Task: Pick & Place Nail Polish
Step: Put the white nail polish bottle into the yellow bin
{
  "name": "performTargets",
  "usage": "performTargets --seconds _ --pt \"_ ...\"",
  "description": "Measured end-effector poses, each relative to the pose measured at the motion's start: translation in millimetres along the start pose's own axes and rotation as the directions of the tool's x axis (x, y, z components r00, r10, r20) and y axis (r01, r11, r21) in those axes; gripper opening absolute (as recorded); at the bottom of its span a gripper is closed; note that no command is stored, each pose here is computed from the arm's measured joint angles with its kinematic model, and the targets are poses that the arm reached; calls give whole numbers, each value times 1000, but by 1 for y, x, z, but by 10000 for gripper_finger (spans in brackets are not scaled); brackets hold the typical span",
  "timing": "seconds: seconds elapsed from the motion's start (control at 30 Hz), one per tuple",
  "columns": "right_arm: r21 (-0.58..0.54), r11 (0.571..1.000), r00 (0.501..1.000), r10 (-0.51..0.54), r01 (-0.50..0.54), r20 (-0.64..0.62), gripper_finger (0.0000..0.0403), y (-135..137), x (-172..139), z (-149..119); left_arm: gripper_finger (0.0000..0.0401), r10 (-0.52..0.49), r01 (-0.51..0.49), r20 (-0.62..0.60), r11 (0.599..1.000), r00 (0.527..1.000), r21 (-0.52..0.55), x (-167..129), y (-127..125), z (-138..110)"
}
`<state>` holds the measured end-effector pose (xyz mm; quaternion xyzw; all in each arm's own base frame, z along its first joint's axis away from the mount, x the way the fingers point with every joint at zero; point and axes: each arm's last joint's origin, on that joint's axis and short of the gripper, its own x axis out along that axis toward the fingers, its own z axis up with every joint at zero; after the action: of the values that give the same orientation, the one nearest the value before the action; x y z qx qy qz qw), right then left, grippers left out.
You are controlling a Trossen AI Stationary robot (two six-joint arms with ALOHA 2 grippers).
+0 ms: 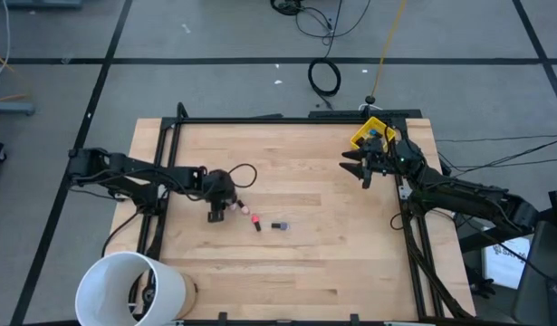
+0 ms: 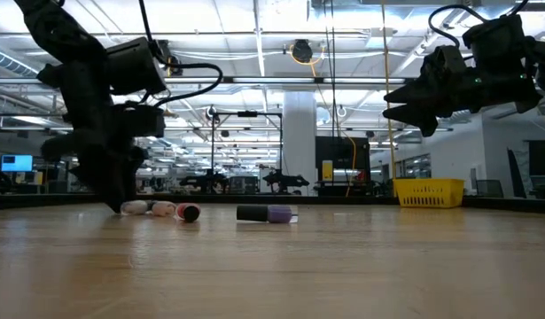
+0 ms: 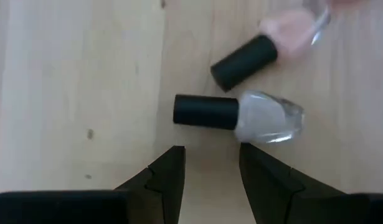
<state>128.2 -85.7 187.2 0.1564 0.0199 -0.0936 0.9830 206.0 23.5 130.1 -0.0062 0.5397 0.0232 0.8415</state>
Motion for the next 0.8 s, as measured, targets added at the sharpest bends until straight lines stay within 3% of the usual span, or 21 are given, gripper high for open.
performTargets --seconds 0.17,0.37,0.53,0.67,0.8 --pt "0 1000 1000 -1 1 -2 208 0 0 0 152 8 -3 24 976 1000 -217 0 -1 2" --pt "-6 1000 1000 -1 1 -3 205 0 0 0 152 8 39 109 906 994 -422 -1 -5 11" --pt "-6 1000 1000 -1 1 -3 205 0 0 0 152 -1 105 246 907 969 -408 -3 -10 24" --pt "-6 1000 1000 -1 1 -3 204 0 0 0 152 -6 131 371 942 928 -310 -7 -13 36" --pt "3 1000 1000 -1 1 -3 205 0 0 0 152 0 138 417 944 909 -301 -9 -13 41"
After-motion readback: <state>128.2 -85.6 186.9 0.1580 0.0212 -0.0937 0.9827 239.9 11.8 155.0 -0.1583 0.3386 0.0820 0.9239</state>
